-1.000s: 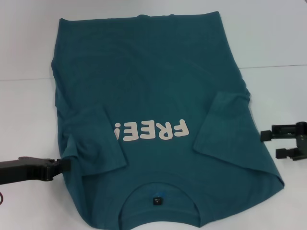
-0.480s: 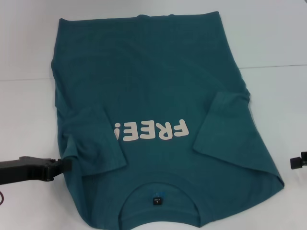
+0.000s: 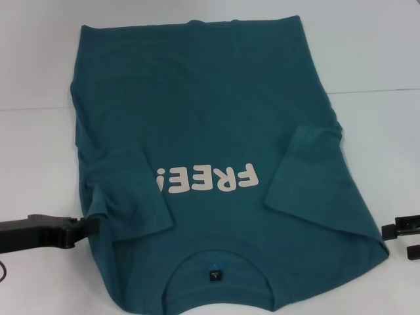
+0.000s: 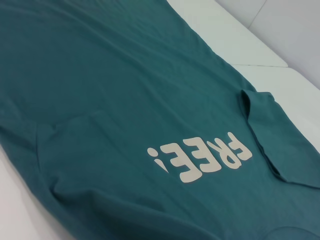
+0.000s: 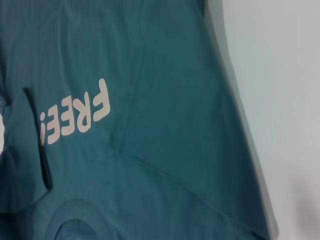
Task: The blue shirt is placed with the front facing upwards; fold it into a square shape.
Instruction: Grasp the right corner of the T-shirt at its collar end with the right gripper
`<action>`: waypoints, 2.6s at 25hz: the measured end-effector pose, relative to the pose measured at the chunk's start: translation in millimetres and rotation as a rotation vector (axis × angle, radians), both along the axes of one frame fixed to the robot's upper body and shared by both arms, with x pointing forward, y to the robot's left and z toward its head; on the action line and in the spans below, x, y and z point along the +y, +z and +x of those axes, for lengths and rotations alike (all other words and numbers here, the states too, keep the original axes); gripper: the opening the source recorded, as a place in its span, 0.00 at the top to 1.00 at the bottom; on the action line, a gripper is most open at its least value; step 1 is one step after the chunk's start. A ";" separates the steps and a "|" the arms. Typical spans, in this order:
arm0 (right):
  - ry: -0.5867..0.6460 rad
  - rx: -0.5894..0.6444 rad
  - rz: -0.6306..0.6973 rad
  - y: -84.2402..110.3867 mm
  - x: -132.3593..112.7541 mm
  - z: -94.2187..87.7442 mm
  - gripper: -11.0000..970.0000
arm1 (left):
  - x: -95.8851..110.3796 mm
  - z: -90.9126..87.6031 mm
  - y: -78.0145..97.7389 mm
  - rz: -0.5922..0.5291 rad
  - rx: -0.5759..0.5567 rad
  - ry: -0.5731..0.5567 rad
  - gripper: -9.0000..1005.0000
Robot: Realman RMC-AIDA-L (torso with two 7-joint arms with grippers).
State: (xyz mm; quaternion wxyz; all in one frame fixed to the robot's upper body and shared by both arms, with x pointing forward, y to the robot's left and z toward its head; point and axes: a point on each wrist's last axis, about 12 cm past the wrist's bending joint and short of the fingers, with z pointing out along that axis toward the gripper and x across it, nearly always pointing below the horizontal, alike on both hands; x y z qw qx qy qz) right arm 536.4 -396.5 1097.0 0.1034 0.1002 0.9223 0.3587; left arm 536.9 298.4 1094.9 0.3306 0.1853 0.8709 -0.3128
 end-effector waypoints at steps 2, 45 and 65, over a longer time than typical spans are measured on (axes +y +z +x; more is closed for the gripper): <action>0.001 0.000 -0.001 -1.8 2.5 0.7 0.06 | -0.1 0.0 0.1 0.000 0.000 0.000 0.97; -0.032 -0.043 0.029 -18.2 34.0 14.5 0.09 | 2.4 -1.9 -1.1 -0.003 0.003 0.010 0.97; -0.026 -0.048 0.022 -19.9 40.7 18.5 0.41 | 0.7 -0.1 0.2 -0.004 -0.001 0.004 0.97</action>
